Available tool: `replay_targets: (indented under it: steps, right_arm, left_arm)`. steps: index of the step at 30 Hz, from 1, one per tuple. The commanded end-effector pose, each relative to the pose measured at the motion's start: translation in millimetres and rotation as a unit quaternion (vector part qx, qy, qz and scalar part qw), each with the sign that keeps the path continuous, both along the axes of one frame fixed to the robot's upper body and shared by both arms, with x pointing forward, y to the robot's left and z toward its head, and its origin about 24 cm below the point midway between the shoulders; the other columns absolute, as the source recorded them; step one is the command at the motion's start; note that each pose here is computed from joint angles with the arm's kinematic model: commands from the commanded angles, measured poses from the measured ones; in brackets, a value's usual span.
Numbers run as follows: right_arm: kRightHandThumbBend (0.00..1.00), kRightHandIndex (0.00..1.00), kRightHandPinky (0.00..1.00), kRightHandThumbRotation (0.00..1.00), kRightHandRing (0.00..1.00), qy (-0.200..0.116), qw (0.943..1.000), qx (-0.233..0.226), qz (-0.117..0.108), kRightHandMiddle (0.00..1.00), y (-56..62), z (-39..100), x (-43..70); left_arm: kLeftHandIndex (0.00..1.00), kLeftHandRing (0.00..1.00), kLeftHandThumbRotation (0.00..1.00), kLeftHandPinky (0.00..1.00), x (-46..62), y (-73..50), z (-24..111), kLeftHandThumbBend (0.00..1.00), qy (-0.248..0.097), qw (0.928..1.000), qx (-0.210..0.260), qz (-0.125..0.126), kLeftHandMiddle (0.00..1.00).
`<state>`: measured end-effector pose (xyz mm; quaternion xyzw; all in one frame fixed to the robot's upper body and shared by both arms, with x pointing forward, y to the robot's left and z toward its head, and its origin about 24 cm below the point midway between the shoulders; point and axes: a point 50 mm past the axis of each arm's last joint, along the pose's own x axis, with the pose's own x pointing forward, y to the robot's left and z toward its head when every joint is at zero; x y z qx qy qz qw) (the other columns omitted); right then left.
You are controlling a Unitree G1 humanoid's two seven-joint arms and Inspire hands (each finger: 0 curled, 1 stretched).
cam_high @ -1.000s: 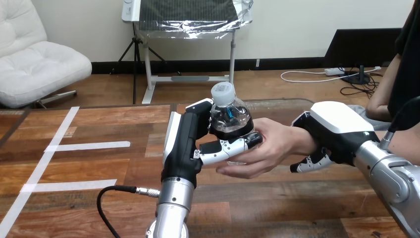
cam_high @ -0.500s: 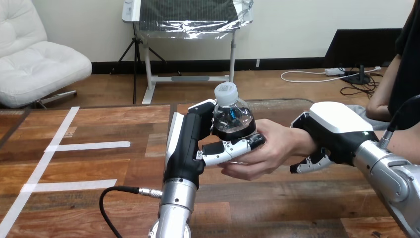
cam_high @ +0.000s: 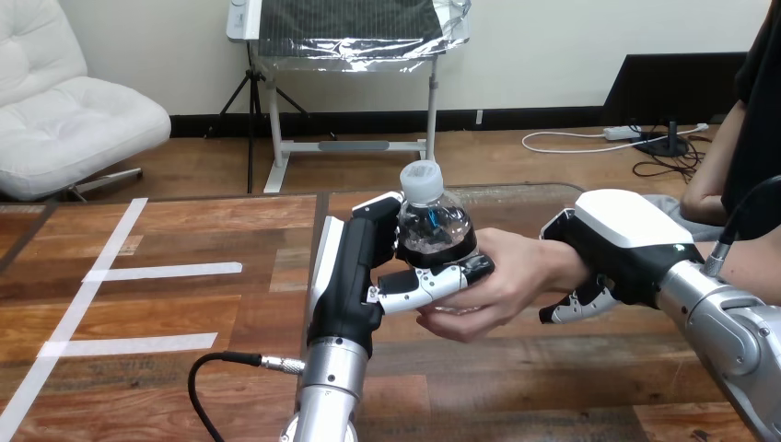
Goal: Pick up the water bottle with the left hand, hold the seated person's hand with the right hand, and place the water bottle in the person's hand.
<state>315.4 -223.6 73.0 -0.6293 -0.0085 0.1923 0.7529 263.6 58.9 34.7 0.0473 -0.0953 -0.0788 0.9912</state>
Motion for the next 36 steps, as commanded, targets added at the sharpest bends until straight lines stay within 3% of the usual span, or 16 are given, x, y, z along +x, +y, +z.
replay_targets:
  steps: [1,20,31,36]
  right_arm:
    - [0.67,0.43,0.24,0.0,0.32,-0.047,0.9987,0.011,-0.016,0.41,-6.7,26.5,9.4]
    - [0.7,0.45,0.27,0.0,0.34,-0.036,0.9987,0.019,-0.031,0.44,-7.3,25.0,9.7]
    - [0.71,0.46,0.29,0.0,0.36,-0.037,0.9986,0.019,-0.031,0.46,-7.1,24.8,9.2]
    - [0.73,0.52,0.36,0.0,0.44,-0.052,0.9984,-0.012,-0.017,0.53,-6.9,25.7,7.4]
  left_arm:
    - [0.46,0.39,0.0,0.37,-0.5,-68.9,54.6,0.67,-0.083,0.9892,-0.094,-0.076,0.43]
    - [0.46,0.4,0.0,0.38,-6.1,-77.7,53.4,0.68,-0.08,0.9884,-0.091,-0.092,0.43]
    - [0.46,0.4,0.0,0.36,-7.4,-79.9,52.6,0.68,-0.074,0.9888,-0.086,-0.097,0.43]
    - [0.48,0.42,0.0,0.37,-6.4,-78.5,51.6,0.69,-0.064,0.9894,-0.075,-0.107,0.46]
